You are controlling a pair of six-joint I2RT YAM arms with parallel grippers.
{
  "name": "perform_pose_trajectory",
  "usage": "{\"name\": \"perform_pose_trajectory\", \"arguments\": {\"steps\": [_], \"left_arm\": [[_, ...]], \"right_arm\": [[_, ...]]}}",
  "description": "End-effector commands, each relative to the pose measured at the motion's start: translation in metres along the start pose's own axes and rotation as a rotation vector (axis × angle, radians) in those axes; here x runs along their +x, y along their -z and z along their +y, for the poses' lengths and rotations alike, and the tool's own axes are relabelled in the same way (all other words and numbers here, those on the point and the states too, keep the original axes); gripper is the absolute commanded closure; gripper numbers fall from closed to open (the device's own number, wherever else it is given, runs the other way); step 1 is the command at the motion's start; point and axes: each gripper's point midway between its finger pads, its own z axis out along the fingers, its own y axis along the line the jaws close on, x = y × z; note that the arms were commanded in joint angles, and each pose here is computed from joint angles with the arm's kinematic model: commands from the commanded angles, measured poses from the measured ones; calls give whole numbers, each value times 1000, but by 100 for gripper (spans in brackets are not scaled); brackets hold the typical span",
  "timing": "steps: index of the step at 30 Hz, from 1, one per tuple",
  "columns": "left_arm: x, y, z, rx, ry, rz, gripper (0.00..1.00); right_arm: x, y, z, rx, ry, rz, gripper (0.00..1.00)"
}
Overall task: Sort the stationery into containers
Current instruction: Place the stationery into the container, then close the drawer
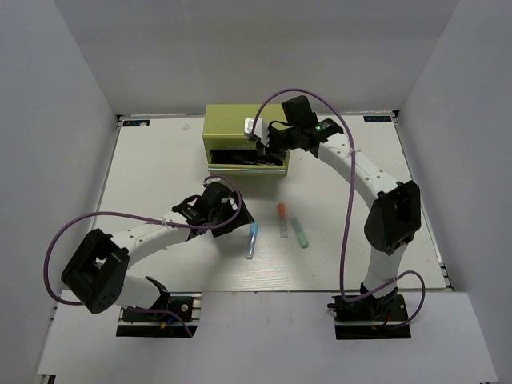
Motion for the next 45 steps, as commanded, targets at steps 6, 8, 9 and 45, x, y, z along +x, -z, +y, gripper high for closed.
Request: {"name": "perform_pose_trajectory", "arguments": {"steps": [6, 8, 9, 45], "left_arm": [[1, 6, -26, 129, -38, 13, 17], [3, 5, -22, 121, -38, 18, 17], [3, 7, -25, 135, -39, 21, 17], [-54, -8, -58, 220, 131, -132, 39]], "right_arm": [[-21, 30, 88, -316, 100, -93, 100], [0, 20, 94, -338, 88, -20, 100], [4, 17, 94, -340, 92, -6, 100], [76, -16, -71, 496, -54, 390, 100]]}}
